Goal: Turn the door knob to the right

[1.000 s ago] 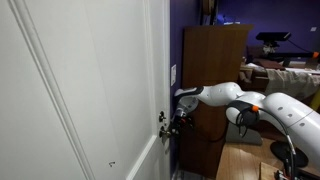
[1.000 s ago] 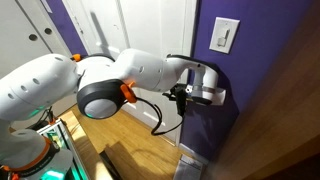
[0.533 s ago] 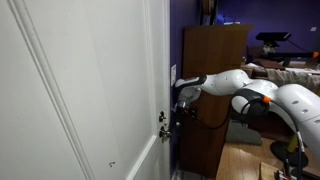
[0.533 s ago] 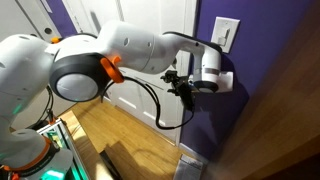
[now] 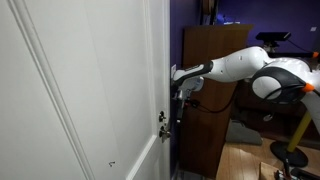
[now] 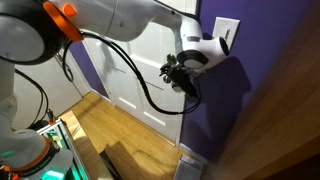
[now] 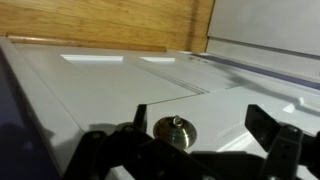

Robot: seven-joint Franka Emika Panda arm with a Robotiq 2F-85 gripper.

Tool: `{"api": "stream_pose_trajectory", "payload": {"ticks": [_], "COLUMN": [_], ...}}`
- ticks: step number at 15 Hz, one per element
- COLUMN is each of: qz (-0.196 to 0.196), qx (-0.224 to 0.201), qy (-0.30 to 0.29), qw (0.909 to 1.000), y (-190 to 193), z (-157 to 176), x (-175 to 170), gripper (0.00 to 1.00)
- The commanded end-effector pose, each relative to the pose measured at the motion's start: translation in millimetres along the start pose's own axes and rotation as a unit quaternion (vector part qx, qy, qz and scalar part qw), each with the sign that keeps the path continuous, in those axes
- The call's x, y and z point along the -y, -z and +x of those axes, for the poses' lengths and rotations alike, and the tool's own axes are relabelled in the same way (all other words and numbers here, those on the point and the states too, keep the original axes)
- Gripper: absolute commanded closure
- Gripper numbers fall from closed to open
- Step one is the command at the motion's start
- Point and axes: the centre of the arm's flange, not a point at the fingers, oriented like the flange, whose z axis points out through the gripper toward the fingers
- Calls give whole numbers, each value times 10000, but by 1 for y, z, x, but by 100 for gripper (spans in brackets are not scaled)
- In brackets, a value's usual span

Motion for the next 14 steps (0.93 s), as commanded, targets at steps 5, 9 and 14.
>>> {"api": "stream_pose_trajectory", "payload": {"ticks": [5,9,14], "qz": [-1903,-2557,-3097], "qx": [505,489,214], "qy": [-86,-633,-1161], "qw": [9804,9634,9435], "y": [-12,-16,-31], "z": [-51,-71,-107], "x": [111,170,248], "gripper": [0,0,0]}}
